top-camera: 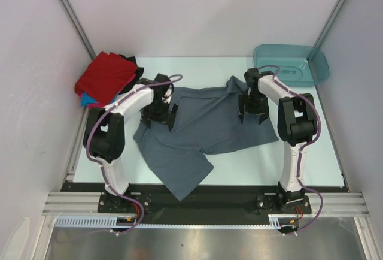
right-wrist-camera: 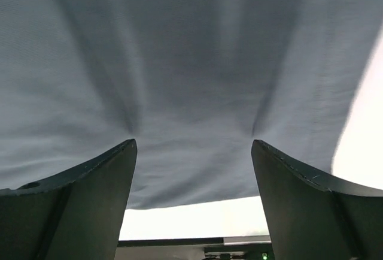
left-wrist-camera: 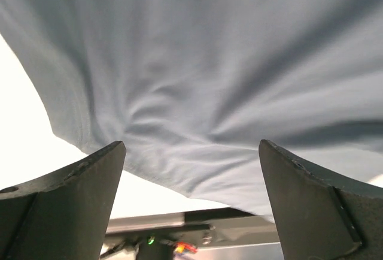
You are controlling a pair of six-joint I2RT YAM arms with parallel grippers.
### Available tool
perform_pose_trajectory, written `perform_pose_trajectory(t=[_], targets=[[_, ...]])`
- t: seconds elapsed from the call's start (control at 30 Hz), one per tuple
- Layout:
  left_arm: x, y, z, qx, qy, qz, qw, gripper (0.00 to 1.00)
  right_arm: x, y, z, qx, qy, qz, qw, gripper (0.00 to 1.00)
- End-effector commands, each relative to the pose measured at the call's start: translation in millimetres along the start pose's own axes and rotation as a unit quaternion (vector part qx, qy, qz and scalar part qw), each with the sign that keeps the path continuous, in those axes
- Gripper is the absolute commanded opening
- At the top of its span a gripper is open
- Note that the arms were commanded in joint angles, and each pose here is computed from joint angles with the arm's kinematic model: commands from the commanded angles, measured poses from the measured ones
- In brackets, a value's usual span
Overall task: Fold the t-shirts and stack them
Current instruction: Flatten the tshirt out
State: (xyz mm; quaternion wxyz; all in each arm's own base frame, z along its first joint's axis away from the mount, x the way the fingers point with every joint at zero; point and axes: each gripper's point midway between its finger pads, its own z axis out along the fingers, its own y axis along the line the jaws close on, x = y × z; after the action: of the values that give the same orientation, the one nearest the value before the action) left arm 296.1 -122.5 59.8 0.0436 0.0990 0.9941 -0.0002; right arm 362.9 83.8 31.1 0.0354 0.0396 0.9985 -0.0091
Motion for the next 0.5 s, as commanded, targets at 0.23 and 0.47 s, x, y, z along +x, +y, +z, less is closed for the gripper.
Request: perform_pose_trajectory(t=[0.23, 0.47], targets=[[-9, -104, -94, 0.173, -0.061, 0.033, 0.982, 1.00, -6, 32, -19, -0.025, -0.027, -0.022, 0.999, 0.84], [54, -118, -76, 0.182, 0.005, 0.060, 0.981, 1.00, -7, 28, 6, -0.001, -0.022, -0.031, 0.999, 0.84]])
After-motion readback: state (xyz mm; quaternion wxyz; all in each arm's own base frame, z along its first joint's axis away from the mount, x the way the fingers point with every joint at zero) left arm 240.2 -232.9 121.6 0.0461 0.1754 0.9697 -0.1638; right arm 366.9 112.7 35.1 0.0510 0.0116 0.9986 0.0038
